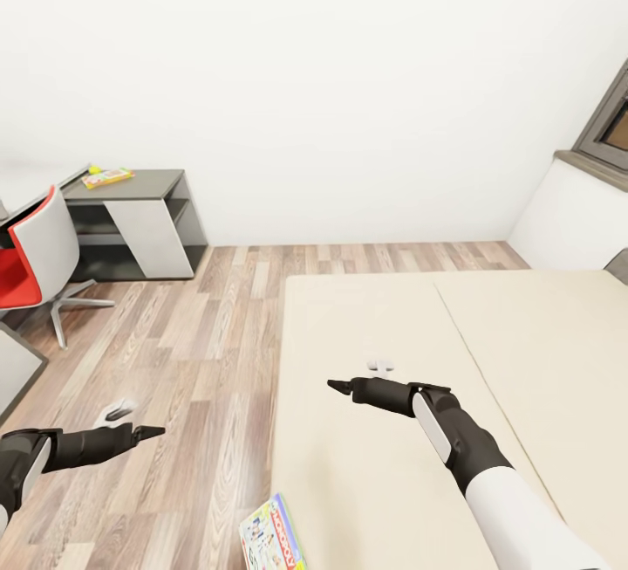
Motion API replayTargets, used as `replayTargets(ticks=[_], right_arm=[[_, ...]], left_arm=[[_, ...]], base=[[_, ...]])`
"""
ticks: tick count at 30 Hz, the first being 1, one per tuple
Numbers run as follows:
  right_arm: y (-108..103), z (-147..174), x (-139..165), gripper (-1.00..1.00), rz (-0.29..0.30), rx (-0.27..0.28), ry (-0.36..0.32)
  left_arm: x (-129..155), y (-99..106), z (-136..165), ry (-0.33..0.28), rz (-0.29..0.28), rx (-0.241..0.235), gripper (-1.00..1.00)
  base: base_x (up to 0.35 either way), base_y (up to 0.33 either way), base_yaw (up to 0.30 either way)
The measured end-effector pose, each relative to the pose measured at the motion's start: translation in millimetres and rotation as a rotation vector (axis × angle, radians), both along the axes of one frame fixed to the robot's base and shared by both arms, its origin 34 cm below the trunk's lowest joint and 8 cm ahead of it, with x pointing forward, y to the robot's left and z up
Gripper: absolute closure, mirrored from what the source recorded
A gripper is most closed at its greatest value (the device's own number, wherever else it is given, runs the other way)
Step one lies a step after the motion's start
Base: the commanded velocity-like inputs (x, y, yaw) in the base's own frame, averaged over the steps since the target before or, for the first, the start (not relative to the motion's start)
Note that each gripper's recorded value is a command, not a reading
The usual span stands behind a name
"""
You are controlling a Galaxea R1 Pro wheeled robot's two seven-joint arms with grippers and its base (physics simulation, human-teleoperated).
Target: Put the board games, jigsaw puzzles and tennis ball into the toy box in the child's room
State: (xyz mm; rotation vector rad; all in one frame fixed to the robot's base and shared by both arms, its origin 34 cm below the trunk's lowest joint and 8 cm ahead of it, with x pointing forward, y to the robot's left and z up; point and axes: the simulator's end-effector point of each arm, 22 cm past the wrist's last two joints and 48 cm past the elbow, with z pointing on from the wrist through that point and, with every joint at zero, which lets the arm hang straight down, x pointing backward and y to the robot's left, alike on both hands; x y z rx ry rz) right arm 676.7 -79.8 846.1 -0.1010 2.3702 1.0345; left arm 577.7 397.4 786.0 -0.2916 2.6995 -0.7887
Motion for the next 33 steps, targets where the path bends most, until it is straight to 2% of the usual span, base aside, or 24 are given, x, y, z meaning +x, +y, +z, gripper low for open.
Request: replayTargets(ticks=[14,33], right_arm=[[0,12,4,-1.0,-0.005,-0.006,-0.021],[1,28,9,-1.0,-0.012,-0.017,-0.05]], left_arm=[[2,20,-3,0.011,0.031,0.108,-1.0],[9,22,10,-0.017,0.037,0.119,-1.0]], base=[[0.0,0.0,0.0],[0.0,0.0,0.0]])
